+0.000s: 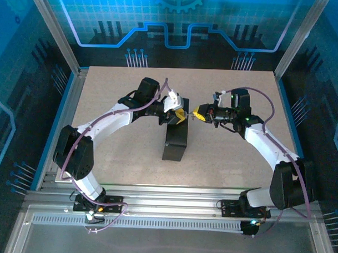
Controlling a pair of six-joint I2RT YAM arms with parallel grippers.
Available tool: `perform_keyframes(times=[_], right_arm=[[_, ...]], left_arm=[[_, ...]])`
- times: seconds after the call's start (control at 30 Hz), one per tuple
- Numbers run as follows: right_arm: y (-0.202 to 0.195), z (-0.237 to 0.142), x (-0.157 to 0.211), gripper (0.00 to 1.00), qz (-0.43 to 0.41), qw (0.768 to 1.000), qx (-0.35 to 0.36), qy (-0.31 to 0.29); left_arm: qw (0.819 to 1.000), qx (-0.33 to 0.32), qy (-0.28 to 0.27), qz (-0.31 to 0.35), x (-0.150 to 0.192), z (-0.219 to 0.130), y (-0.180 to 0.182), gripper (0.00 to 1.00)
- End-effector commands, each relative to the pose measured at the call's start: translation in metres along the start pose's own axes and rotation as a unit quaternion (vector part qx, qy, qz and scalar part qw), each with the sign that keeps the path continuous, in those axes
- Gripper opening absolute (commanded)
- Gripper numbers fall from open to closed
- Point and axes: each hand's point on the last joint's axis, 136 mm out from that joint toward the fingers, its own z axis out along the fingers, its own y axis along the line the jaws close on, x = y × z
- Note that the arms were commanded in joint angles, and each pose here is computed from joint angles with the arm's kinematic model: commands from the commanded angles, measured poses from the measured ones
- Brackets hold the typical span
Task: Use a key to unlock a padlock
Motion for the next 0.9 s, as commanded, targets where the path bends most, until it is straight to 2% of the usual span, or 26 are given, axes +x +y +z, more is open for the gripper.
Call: perform_keyframes(times=[0.0,0.87], right_arm=[[0.007,0.004,0.004,0.0,-0.006,1.0,-0.006,0.005],[0.009,0.029,0.028,0.0,0.001,0.999,-0.007,0.048]], left_arm=[[0.997,-0.011,-0.061,0.05,-0.043,-0.02,-0.003,0.12],[0.996,0.0,-0.08,0.046,-0.048,-0.018,-0.005,0.11]])
